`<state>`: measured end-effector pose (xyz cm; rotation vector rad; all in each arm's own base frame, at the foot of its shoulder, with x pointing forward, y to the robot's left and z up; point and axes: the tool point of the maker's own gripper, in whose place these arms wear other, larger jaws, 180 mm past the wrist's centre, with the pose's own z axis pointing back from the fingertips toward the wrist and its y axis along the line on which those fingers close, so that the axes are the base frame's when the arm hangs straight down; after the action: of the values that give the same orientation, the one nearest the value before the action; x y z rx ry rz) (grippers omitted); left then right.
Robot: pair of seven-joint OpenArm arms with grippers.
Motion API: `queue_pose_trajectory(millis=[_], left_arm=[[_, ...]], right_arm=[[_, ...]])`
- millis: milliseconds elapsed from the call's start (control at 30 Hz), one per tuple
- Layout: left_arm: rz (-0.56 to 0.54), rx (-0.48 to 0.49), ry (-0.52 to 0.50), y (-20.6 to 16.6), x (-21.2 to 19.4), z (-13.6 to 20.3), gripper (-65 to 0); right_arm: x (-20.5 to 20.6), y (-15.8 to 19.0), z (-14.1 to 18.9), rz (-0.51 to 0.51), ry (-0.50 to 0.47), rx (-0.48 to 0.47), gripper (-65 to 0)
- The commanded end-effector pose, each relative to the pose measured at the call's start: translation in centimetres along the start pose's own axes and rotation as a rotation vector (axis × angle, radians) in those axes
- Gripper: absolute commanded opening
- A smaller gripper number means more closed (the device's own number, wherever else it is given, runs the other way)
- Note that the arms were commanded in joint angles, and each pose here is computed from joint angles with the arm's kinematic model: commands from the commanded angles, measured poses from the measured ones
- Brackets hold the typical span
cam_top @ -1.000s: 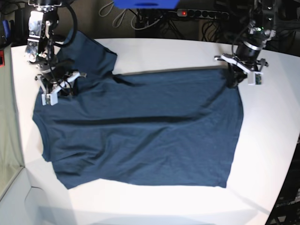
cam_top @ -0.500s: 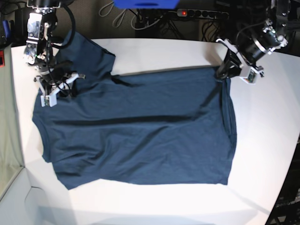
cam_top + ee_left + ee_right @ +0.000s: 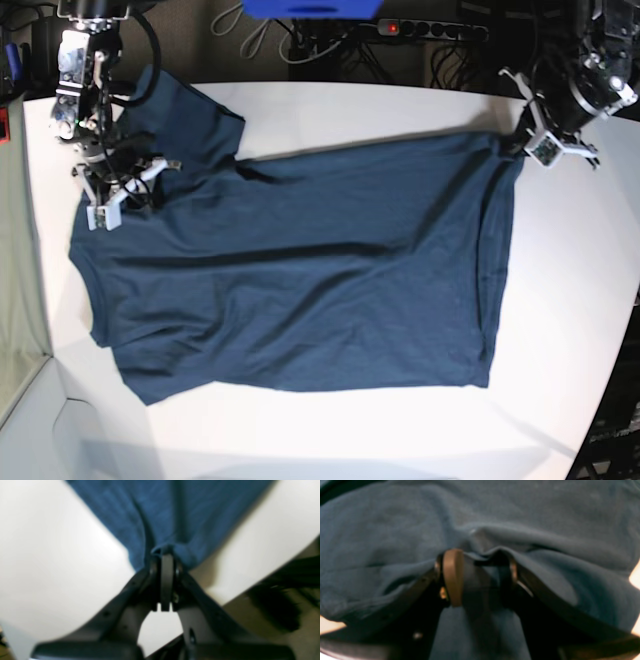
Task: Layout the t-shirt on the table in an organized manner, then fold the t-shirt properly
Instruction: 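Drag the shirt edge with the left gripper away from the right gripper, then release and regrasp the shirt edge with the left gripper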
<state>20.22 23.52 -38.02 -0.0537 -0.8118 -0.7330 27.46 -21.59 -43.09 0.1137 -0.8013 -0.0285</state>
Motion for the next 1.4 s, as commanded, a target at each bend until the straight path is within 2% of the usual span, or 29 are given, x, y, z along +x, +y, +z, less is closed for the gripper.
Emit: queue_pose_trajectory(millis=[0,200,300,533,900,1367], left_arm=[[-0.034,0.032,-0.016,1.4,0.7,0.6,-65.0],[-0.120,0.105,0.019,4.0,0.9,0.6,-65.0],[-0.159,0.105,0.041,4.5,0.7,0.8,-65.0],[-0.164,0.104,0.042,4.5,0.8,0.8,-65.0],[-0.237,-0.113,0.112,-1.7,-1.6,0.1,-64.9],[-0.238,-0.112,0.117,-1.6,-1.8,0.1,-64.5]], right_arm=[[-0.8,-0.4,0.1,0.002,0.041,-0.016,-41.0],[-0.7,-0.2,0.0,0.006,0.041,-0.011,-41.0],[-0.7,-0.2,0.0,0.006,0.041,-0.011,-41.0],[-0.7,-0.2,0.0,0.005,0.041,-0.012,-41.0],[0.2,-0.4,-0.2,0.010,0.029,-0.014,-41.0],[0.1,-0.1,-0.2,0.007,0.029,-0.010,-41.0]])
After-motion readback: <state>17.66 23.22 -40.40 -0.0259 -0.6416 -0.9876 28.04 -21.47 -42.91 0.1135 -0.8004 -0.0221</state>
